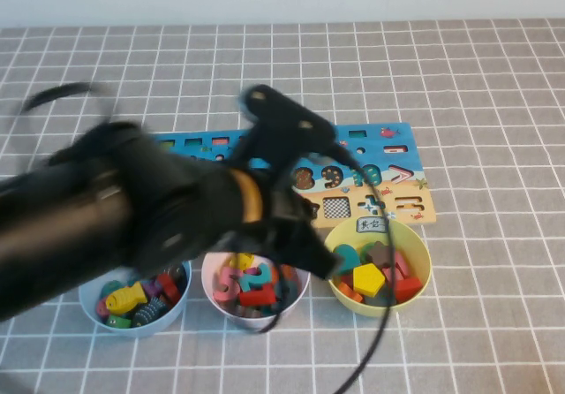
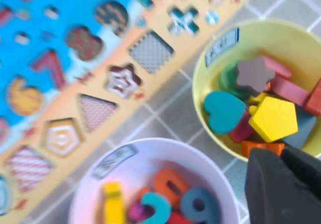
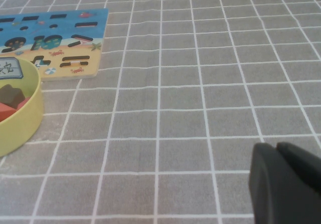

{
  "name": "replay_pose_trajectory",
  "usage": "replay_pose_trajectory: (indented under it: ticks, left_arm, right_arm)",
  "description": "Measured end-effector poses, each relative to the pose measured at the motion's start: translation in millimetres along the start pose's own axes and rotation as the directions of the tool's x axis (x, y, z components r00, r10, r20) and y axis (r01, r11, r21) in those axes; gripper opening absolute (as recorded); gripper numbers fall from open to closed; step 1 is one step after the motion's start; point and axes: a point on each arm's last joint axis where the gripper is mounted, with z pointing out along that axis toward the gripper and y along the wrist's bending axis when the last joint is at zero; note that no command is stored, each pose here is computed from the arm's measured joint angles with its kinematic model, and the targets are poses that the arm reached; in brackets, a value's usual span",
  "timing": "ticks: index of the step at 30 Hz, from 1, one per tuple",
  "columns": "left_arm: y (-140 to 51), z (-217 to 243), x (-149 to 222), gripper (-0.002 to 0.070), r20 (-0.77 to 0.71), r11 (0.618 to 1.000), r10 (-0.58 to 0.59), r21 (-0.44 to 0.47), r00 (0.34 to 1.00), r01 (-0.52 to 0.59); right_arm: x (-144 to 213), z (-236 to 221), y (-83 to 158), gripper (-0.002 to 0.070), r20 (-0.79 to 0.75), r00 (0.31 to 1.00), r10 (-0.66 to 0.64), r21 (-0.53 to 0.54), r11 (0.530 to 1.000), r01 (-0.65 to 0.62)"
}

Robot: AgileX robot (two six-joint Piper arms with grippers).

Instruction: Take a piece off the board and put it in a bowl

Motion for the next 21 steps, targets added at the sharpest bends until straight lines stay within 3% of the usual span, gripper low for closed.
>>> replay_pose_trajectory:
  ticks: [7, 11, 15, 21]
  left_arm:
    - [16.0, -76, 30, 0.0001, 0.227, 0.997, 0.002, -0.079, 0.974, 0.017]
    - [19.5, -107, 55, -0.0001, 0.312, 0.995, -0.066, -0.050, 0.948, 0.086]
    - [21.8, -128, 80, -0.0001, 0.365, 0.987, -0.145, -0.007, 0.920, 0.159]
    - [26.6, -141, 98, -0.0002, 0.340, 0.981, -0.169, -0.034, 0.925, 0.192]
  right_arm:
    - [0, 0, 0, -0.0018, 0.000, 1.000, 0.000, 0.000, 1.000, 0.000]
    - [0, 0, 0, -0.0018, 0.000, 1.000, 0.000, 0.000, 1.000, 0.000]
    - [0, 0, 0, -0.0018, 0.000, 1.000, 0.000, 0.000, 1.000, 0.000]
    - [0, 0, 0, -0.0018, 0.000, 1.000, 0.000, 0.000, 1.000, 0.000]
